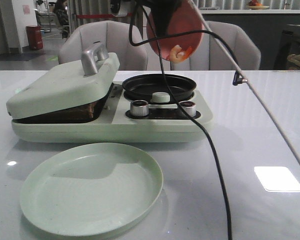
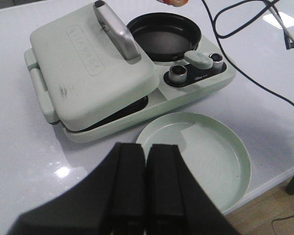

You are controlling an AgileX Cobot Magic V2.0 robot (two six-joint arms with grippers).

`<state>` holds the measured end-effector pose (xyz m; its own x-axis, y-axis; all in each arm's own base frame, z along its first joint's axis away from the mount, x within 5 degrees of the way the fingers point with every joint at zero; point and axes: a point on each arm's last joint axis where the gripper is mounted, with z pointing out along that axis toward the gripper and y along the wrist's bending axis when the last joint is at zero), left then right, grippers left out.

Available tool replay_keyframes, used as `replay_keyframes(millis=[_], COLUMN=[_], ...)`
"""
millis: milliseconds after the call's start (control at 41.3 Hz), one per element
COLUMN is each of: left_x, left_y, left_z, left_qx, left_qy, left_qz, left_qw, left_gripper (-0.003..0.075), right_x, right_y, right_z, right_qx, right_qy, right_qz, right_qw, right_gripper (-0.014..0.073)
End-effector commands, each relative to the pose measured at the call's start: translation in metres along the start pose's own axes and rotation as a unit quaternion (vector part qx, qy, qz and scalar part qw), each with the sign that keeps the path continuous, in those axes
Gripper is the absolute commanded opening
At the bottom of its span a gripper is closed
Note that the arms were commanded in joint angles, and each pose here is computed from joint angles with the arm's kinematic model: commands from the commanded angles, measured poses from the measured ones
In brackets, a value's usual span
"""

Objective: Make breakfast with bread and shrimp
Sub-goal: 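Tilt the pink bowl over the black pan to pour the shrimp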

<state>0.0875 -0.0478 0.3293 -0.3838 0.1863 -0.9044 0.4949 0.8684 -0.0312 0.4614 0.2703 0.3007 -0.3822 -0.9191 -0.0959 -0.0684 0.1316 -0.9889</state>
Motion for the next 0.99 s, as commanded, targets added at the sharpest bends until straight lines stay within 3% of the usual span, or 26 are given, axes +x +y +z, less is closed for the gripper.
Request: replay_keyframes(millis=[0,169,533,726,968], left_x=[-0.015,-0.015,-0.015,-0.015,-0.015], left_y=[0.001,0.001,0.001,0.001,0.001], left_z=[-0.005,-0.005,-0.005,-0.005,-0.005], left_qx=[-0.006,-0.006,-0.006,-0.006,-0.006], left_qy=[-0.051,-0.051,-0.051,-0.051,-0.051], left_qz=[-0.008,-0.008,-0.008,-0.008,-0.008], left_qw=[0.999,0.999,0.999,0.999,0.999], left_gripper=[0.0101,0.0101,0.0101,0.0101,0.0100], right_x=[0.012,0.011,0.011,0.011,0.010], right_y=[-0.066,-0.075,-0.077,-0.083,-0.083], right_z=[-0.016,-0.022,-0.024,-0.026,-0.026], right_qx=[0.090,0.117,0.121,0.158,0.158], right_qy=[-0.001,-0.005,-0.010,-0.009,-0.014], right_qz=[0.028,0.034,0.036,0.041,0.047], right_qw=[0.996,0.993,0.992,0.987,0.986], right_gripper=[0.0041,0.0041,0.0041,0.0041,0.0041])
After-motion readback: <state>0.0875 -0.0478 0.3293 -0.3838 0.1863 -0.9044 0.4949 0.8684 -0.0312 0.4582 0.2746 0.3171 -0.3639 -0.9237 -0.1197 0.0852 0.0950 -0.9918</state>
